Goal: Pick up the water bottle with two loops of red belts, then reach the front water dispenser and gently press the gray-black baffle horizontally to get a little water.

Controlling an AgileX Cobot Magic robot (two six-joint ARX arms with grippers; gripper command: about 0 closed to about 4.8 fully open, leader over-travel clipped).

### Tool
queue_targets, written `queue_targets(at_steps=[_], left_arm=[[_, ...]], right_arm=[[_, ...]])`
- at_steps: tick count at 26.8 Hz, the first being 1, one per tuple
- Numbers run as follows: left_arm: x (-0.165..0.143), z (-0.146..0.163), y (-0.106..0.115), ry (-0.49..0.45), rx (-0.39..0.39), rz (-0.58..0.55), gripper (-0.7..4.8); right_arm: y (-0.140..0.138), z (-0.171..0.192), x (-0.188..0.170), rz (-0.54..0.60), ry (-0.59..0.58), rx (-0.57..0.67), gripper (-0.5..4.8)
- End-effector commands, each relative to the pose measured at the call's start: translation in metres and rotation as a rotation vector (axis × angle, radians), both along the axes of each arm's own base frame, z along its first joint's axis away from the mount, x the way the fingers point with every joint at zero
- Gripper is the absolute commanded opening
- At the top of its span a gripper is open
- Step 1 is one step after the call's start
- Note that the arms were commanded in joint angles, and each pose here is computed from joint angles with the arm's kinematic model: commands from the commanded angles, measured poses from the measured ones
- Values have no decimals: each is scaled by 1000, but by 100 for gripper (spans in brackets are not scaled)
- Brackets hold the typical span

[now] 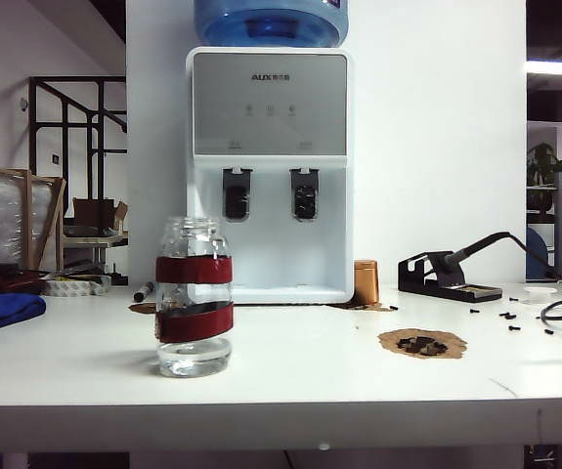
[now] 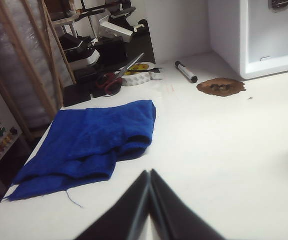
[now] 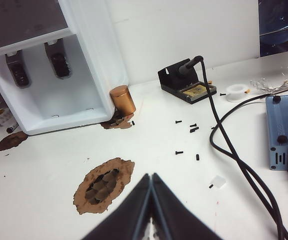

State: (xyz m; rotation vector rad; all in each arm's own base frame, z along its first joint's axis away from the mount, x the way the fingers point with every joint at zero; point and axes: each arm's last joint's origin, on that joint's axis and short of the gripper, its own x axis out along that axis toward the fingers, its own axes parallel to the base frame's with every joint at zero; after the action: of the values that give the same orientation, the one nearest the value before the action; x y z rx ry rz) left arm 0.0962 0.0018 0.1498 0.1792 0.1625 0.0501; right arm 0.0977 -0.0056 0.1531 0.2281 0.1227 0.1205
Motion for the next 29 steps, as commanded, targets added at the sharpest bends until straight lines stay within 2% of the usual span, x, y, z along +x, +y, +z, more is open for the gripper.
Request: queue_targets(at_steps=[1,7,25,28,29], left_arm=[[0,0,0,2,0,-1,-4],[0,0,0,-1,0,-1,-4],[0,0,0,-2,0,-1,-4],[0,0,-3,-1,-41,-105,-4],[0,0,-4,-1,-41,-109,-4]], right_arm=[[-1,-3,0,-23,24,-8,-5],[-4,-4,0,-122,30,-38,-5],[-4,-4,0,-112,29,-26,-4],[-3,-4,0,-111,29,-26,-3],[-3,-4,0,-112,29,-27,-3]])
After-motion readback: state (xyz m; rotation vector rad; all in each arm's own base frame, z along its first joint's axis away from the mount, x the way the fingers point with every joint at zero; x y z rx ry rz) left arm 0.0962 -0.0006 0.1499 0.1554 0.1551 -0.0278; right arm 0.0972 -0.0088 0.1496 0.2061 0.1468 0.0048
